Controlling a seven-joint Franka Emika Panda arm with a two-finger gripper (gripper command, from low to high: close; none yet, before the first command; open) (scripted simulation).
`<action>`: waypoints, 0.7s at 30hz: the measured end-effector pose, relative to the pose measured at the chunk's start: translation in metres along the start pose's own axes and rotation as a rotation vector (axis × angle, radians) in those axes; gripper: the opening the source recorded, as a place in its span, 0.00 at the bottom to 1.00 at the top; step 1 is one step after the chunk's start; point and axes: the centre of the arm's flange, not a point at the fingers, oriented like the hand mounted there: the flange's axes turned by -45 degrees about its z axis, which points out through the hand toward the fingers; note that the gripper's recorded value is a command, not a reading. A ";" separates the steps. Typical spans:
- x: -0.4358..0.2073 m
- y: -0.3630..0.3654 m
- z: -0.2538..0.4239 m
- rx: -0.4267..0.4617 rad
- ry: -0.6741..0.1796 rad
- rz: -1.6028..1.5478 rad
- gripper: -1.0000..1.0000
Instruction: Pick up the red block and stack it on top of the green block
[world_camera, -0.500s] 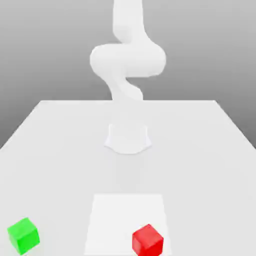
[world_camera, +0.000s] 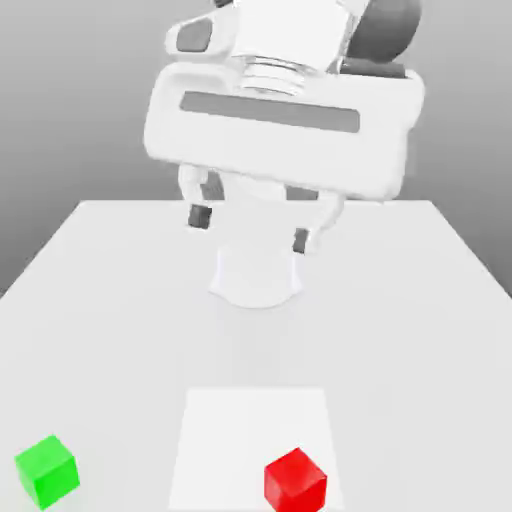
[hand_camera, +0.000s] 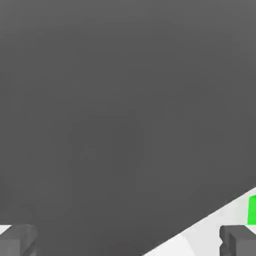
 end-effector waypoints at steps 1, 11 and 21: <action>-0.004 -0.002 0.017 -0.010 -0.025 0.027 0.50; -0.075 -0.014 0.159 -0.053 -0.285 0.309 0.50; -0.113 -0.019 0.235 -0.049 -0.345 0.377 0.00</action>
